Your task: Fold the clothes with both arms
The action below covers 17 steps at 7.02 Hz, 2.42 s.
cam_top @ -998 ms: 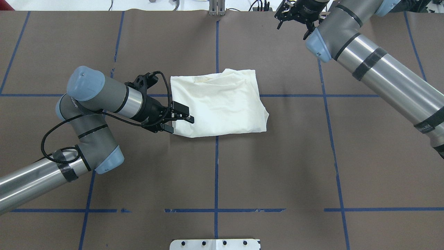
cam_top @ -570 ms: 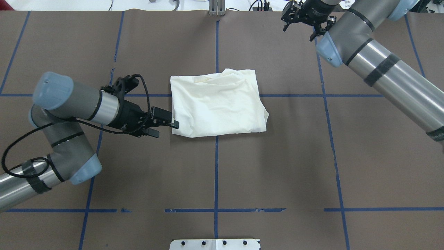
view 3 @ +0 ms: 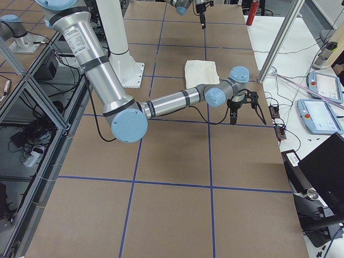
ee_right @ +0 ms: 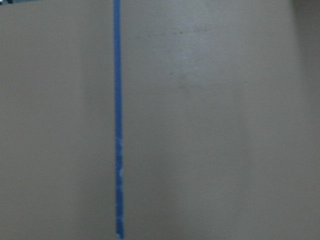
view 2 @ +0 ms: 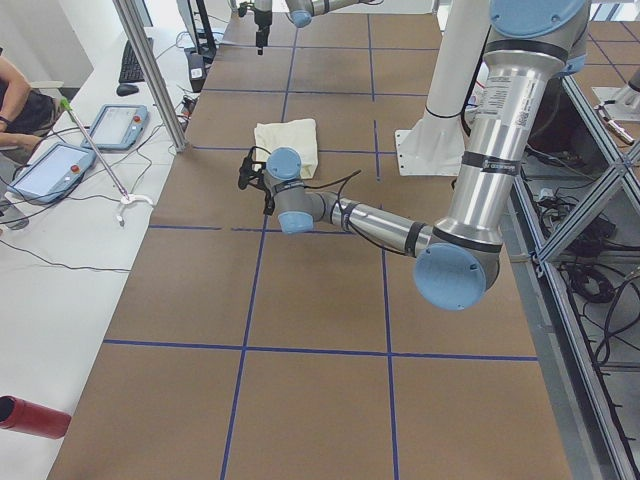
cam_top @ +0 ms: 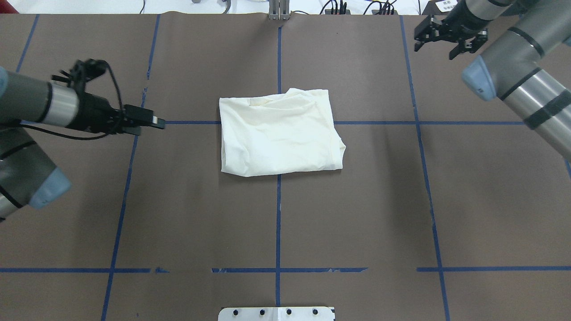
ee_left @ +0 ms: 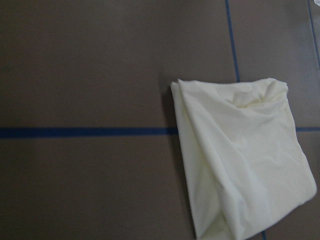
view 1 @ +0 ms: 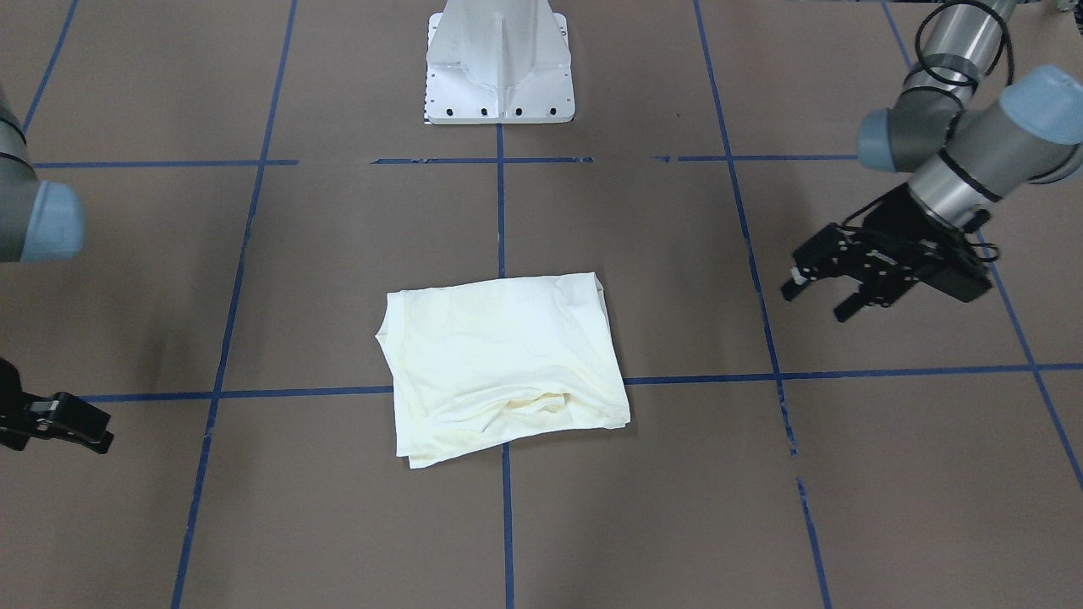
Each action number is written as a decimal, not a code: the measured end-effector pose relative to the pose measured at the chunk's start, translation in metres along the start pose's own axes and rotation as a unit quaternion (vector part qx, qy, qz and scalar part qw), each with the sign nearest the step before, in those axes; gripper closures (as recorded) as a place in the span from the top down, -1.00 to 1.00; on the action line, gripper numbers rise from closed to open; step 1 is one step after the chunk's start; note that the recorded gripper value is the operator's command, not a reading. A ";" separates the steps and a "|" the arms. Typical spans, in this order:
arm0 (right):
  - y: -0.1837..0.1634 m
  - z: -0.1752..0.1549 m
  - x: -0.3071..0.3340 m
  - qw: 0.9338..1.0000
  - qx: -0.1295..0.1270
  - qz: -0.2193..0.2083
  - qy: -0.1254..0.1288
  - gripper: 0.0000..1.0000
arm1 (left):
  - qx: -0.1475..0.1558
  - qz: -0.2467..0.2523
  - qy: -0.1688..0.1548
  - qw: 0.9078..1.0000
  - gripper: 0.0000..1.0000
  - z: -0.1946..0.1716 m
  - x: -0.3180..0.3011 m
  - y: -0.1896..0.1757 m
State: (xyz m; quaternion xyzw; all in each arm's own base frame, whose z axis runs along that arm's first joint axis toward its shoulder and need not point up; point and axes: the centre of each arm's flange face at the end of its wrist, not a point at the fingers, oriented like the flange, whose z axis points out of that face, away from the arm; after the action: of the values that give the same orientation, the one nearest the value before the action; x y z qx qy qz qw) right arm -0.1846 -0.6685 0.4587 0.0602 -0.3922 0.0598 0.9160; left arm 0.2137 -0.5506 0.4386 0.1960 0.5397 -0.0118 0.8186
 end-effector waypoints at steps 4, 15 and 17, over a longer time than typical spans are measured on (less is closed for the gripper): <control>0.036 -0.021 0.206 0.991 -0.029 -0.119 0.051 1.00 | -0.027 0.127 -0.189 0.973 1.00 -0.107 -0.133 -0.068; 0.149 -0.129 0.266 0.993 -0.082 -0.082 0.015 1.00 | -0.121 0.139 -0.198 0.963 1.00 -0.171 -0.245 -0.004; 0.159 -0.121 0.274 0.994 -0.090 -0.060 0.006 1.00 | -0.116 0.132 -0.203 0.963 1.00 -0.179 -0.250 0.019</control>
State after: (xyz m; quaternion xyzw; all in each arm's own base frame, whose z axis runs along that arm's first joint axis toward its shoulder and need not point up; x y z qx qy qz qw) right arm 0.0645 -0.4752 0.5848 0.0003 -0.3861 -0.0303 0.9220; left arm -0.0442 -0.5216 0.6057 0.1629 0.3293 0.1198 0.9223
